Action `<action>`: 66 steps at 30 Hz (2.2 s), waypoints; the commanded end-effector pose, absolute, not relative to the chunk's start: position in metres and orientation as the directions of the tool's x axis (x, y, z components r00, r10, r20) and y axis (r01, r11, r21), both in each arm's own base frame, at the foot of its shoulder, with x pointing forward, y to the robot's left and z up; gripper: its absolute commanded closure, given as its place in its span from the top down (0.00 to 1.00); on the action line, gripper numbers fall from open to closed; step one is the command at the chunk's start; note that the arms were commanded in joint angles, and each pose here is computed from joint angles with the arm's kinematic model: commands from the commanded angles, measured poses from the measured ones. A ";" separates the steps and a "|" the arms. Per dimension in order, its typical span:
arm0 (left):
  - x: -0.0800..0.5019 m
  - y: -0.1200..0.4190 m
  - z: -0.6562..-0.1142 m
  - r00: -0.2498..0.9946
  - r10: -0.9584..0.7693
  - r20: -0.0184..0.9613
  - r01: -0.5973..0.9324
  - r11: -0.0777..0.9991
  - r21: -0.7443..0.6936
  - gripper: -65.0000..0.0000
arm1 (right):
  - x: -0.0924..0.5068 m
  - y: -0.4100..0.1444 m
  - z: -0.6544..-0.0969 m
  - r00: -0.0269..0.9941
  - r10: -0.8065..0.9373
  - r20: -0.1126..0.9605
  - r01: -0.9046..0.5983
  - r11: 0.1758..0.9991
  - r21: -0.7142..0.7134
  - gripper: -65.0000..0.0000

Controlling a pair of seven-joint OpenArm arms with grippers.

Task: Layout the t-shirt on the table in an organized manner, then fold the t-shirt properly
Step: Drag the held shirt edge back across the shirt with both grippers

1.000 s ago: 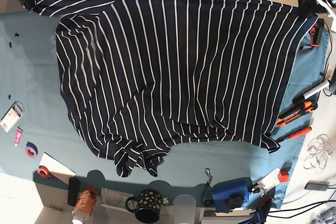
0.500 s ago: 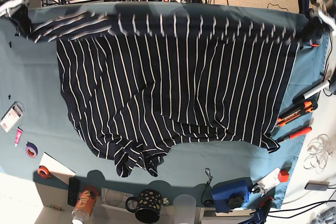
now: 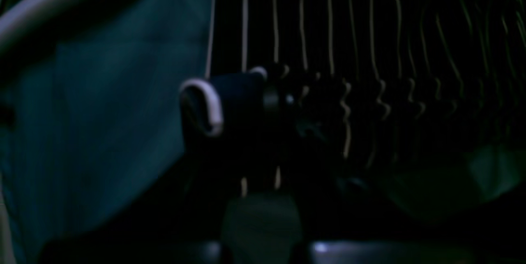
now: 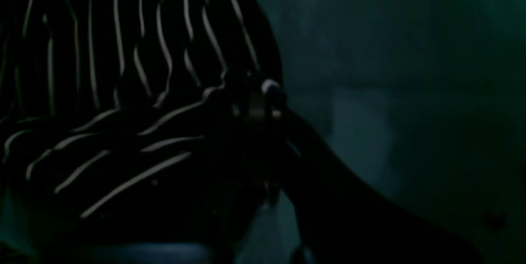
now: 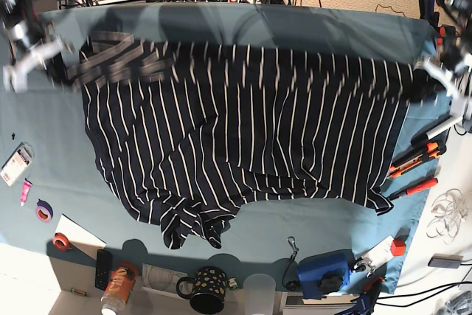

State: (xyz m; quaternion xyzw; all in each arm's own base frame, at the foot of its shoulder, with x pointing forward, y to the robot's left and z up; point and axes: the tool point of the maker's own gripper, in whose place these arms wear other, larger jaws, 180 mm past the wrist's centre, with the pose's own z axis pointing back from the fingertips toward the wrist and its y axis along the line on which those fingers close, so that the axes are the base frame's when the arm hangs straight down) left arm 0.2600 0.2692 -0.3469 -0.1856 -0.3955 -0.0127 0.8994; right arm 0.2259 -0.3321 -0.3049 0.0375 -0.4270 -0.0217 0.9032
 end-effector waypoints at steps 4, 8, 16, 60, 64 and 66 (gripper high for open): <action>0.287 0.271 -0.338 0.661 0.068 0.747 0.173 0.955 -0.241 0.00 | 0.260 -0.331 -0.285 0.565 0.037 0.824 -0.030 0.999 -0.024 0.00; 0.302 0.269 -0.338 0.628 0.029 0.778 0.169 0.970 -0.173 0.00 | 0.276 -0.331 -0.285 0.555 0.100 0.826 -0.017 0.994 -0.109 0.00; 0.310 0.258 -0.345 0.614 -0.018 0.789 0.183 0.976 -0.120 0.00 | 0.287 -0.339 -0.281 0.523 0.133 0.842 0.045 0.982 -0.183 0.00; 0.298 0.316 -0.250 0.396 0.057 0.916 0.091 0.991 -0.102 0.46 | 0.283 -0.368 -0.211 0.325 -0.063 0.944 0.058 0.997 0.047 0.31; 0.266 0.343 -0.243 0.396 0.084 0.915 0.052 0.992 -0.114 0.46 | 0.253 -0.396 -0.213 0.342 -0.116 0.933 0.154 0.986 0.066 0.31; 0.253 0.351 -0.245 0.407 0.088 0.909 0.031 0.993 -0.110 0.46 | 0.242 -0.400 -0.222 0.373 -0.124 0.919 0.171 0.983 0.063 0.31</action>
